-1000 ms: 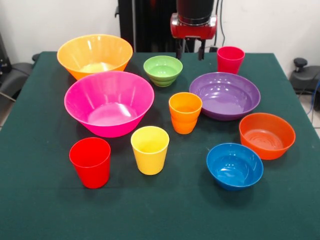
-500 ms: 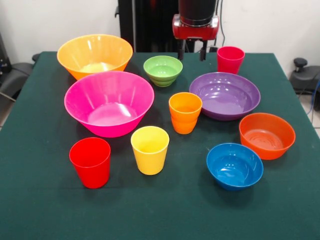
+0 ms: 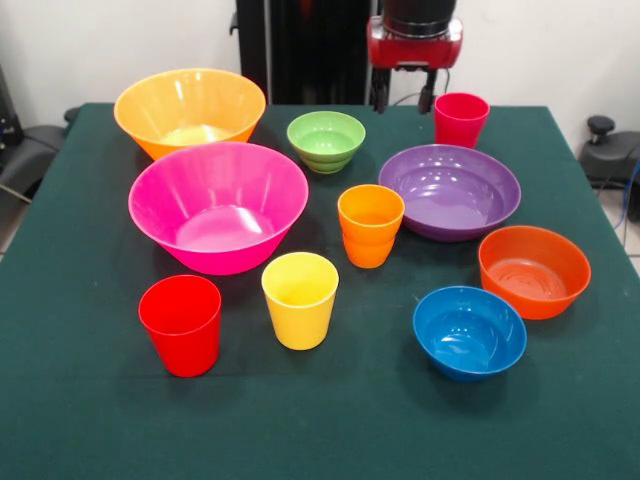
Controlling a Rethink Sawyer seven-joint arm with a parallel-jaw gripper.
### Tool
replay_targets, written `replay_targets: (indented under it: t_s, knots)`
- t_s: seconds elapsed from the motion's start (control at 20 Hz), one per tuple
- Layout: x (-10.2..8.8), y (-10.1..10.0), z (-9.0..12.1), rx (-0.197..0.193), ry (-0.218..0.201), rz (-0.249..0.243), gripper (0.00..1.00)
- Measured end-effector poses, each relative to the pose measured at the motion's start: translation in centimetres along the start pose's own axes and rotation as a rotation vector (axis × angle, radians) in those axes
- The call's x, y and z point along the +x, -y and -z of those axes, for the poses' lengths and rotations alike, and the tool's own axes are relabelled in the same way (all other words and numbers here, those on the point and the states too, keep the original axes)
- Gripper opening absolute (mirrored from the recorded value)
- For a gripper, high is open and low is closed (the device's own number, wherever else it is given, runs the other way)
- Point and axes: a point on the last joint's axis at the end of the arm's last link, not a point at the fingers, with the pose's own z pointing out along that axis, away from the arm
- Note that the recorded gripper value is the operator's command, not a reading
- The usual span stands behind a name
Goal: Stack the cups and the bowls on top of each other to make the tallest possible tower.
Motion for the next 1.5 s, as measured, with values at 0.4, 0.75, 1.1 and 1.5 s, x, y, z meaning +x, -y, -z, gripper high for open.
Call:
replay_targets:
  t_s: [0.4,0.75,1.1,1.5]
  knots:
    - [-0.5,-0.3,2.0,0.017,0.046,0.01,1.0]
    - [-0.4,-0.5,2.1,0.031,0.049,0.017,1.0]
    - [-1.1,-0.3,2.8,0.051,0.059,0.017,1.0]
    - [-3.1,1.4,6.6,0.071,0.039,-0.014,1.0]
